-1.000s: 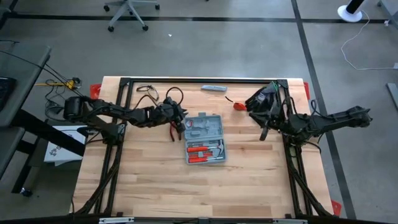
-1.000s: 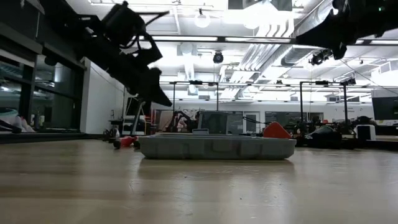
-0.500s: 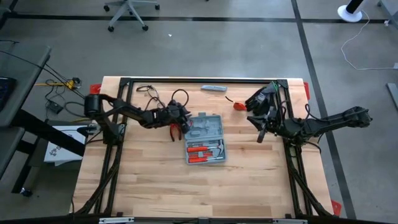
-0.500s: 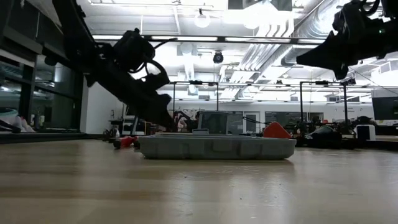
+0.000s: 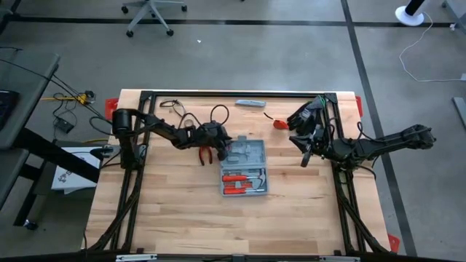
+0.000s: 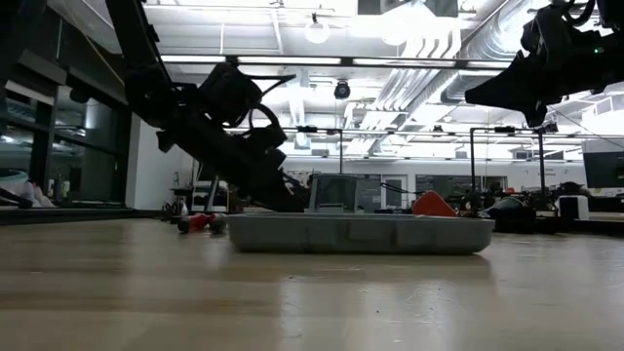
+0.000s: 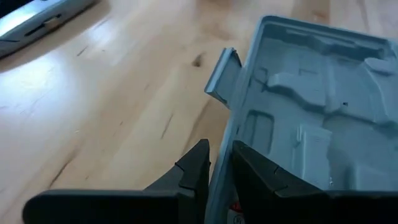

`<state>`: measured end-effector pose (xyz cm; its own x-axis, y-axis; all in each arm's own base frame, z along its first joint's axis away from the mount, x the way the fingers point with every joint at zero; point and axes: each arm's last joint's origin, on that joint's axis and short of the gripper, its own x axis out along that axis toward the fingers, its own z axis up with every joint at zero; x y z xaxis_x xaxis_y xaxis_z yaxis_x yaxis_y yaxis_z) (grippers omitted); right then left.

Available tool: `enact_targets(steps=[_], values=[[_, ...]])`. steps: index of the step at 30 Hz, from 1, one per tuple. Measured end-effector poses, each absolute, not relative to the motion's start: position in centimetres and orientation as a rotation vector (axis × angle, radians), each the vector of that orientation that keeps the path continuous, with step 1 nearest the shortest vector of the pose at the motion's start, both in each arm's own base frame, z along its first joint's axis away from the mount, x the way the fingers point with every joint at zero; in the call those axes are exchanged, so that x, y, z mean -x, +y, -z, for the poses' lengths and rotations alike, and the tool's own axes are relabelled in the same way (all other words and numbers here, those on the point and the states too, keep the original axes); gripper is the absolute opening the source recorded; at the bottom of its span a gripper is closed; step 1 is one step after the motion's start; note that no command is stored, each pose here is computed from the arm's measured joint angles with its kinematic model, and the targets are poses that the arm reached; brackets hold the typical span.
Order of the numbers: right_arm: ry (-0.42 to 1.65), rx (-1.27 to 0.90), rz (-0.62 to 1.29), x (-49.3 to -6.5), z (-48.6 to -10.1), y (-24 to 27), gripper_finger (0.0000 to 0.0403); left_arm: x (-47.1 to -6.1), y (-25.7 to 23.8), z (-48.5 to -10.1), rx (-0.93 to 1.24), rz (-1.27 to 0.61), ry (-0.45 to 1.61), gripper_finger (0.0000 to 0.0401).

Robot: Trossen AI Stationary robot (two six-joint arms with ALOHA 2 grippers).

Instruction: Prefit tool cases

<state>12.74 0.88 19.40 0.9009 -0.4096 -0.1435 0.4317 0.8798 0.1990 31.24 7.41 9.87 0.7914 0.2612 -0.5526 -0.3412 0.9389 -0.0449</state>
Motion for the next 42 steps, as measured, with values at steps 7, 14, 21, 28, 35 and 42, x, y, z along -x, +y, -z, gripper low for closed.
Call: enact_targets(steps=[7,14,21,28,35,42], values=[[0.100,-0.229,0.439,-12.7,-19.4,0.9,0.0000,-31.7,7.4,-11.4,0.084,-0.304,0.532,0.0060],[0.113,-0.223,0.441,-12.7,-19.3,0.9,0.0000,-31.1,7.3,-15.0,0.014,-0.293,0.461,0.0060],[0.120,-0.220,0.442,-12.7,-19.2,0.9,0.0000,-28.0,9.5,-17.7,0.026,-0.367,0.574,0.0060],[0.121,-0.220,0.443,-12.7,-19.2,0.9,0.0000,-24.7,15.8,-19.9,0.299,-0.322,0.671,0.0068],[0.119,-0.228,0.441,-12.7,-19.2,0.9,0.0000,-24.6,19.8,-20.2,0.396,-0.264,0.751,0.0111],[0.127,-0.225,0.438,-12.7,-19.1,0.9,0.0000,-25.6,22.0,-16.3,0.501,-0.171,1.019,0.0159]])
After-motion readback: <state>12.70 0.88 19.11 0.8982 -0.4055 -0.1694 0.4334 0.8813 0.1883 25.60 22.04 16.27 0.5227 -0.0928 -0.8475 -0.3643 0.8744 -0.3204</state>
